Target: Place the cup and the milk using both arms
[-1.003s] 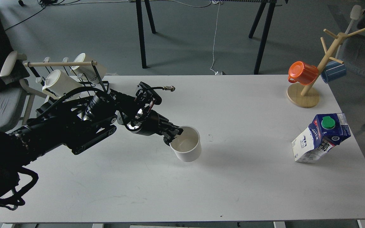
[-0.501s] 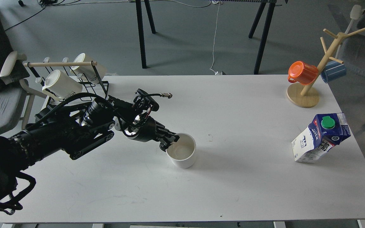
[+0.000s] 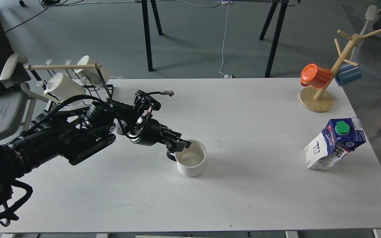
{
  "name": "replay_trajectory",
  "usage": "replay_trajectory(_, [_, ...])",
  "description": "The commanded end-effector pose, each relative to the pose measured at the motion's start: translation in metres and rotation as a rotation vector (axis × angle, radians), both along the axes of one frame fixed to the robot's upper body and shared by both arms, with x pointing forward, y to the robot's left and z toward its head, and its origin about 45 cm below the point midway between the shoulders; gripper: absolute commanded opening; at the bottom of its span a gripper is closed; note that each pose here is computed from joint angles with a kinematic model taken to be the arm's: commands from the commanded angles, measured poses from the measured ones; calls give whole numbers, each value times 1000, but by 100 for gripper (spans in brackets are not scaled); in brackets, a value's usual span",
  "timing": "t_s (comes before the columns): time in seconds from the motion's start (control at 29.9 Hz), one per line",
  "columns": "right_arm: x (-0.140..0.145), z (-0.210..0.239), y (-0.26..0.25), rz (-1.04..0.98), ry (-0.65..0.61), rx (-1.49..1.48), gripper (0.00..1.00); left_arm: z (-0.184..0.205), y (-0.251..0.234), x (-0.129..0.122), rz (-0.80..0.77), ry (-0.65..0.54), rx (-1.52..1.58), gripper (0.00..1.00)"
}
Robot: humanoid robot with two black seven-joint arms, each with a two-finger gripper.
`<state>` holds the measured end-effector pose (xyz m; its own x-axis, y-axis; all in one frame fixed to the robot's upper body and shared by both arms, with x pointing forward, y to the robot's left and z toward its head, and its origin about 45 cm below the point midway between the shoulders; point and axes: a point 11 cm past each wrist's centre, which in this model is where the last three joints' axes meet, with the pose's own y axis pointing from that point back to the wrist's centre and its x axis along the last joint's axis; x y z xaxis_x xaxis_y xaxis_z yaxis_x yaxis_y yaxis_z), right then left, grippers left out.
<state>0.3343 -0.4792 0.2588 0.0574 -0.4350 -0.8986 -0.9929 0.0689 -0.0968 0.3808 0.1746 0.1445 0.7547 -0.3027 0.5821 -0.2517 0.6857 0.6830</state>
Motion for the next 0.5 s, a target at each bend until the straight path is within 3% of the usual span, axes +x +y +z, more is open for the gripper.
replay_trajectory(0.0, [2, 28, 1, 32, -39, -28, 98, 36, 20, 22, 162, 36, -180, 89])
replay_trajectory(0.2, [-10, 51, -16, -23, -46, 73, 98, 116, 60, 64, 479, 78, -669, 90])
replay_trajectory(0.33, [-35, 28, -30, -67, 54, 90, 98, 140, 125, 86, 771, 139, -1022, 90])
replay_trajectory(0.47, [-81, -20, -47, -140, 218, 104, 98, 160, 203, 83, 988, 133, -1295, 91])
